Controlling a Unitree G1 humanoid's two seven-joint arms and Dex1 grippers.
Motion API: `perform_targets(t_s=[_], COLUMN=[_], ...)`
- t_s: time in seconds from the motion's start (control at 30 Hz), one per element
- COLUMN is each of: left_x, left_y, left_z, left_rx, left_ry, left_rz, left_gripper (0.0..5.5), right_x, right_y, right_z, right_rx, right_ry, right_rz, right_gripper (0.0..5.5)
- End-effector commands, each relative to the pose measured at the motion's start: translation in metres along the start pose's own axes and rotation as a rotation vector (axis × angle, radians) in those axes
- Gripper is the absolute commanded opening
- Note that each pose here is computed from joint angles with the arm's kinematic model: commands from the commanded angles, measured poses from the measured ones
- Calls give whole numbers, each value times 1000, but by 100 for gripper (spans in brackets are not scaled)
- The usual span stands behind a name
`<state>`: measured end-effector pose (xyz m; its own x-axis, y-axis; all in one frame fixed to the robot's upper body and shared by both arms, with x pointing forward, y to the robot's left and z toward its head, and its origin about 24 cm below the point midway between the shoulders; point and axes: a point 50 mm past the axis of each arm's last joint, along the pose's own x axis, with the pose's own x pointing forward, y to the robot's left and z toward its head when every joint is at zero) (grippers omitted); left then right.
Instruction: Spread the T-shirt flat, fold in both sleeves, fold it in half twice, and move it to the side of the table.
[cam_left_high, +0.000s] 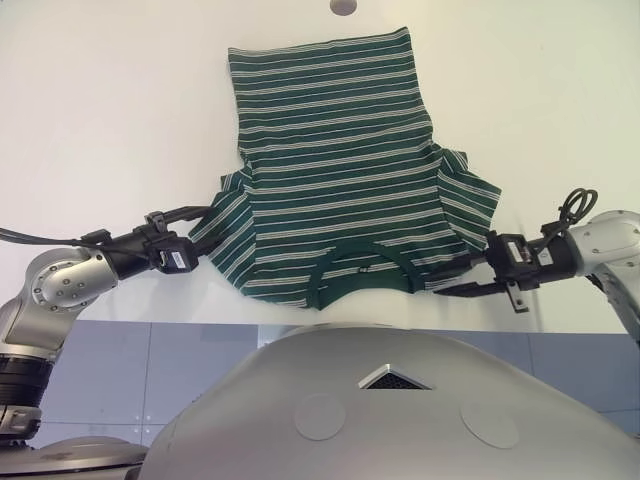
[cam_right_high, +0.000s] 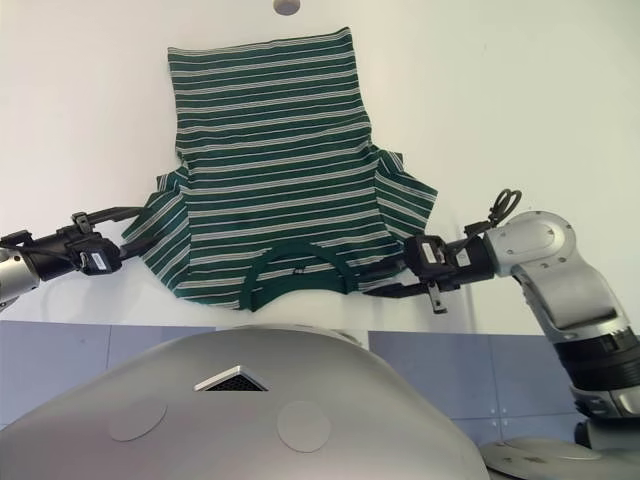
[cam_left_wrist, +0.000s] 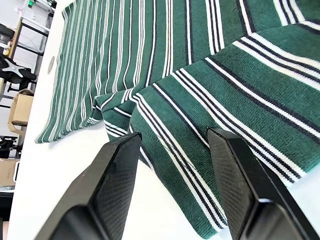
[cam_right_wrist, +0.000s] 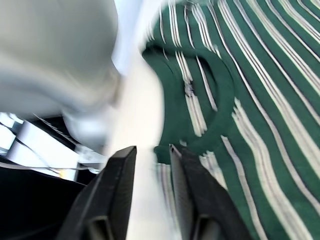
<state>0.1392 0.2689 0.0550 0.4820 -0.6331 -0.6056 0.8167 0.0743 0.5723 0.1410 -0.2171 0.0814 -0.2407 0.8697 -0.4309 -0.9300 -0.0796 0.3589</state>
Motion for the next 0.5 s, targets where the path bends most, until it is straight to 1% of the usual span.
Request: perform_targets(t_s=[0.03,0.1,0.17,0.23,0.3,0.33,0.4,0.47,0.5], left_x=[-15,-27,-41,-46,-46,-46,-49,-60,-66], left_y=[4,-5,-12,2,22,30,34,26,20], left_z=[7,-5,-19,-19,-11,-5,2,-8,-14], left_rx=[41,94,177,202,219,224,140,-40,-139], left_ry=[28,103,188,195,166,152,136,166,187], left_rz=[-91,-180,-253,-179,-53,2,123,226,268], left_gripper=[244,244,244,244,244,244,244,244,244], right_x=[-16,-19,-11,2,10,13,17,15,15], right_y=[-7,-25,-62,-89,-113,-133,-175,-201,-209], right_z=[24,34,35,34,37,38,48,59,60], right_rx=[143,168,151,117,111,104,97,121,132], right_ry=[-124,-214,-270,-271,-263,-248,-232,-237,-219], right_rz=[-14,-97,-292,-415,-486,-552,-704,-813,-842], right_gripper=[164,164,164,164,164,164,164,164,164])
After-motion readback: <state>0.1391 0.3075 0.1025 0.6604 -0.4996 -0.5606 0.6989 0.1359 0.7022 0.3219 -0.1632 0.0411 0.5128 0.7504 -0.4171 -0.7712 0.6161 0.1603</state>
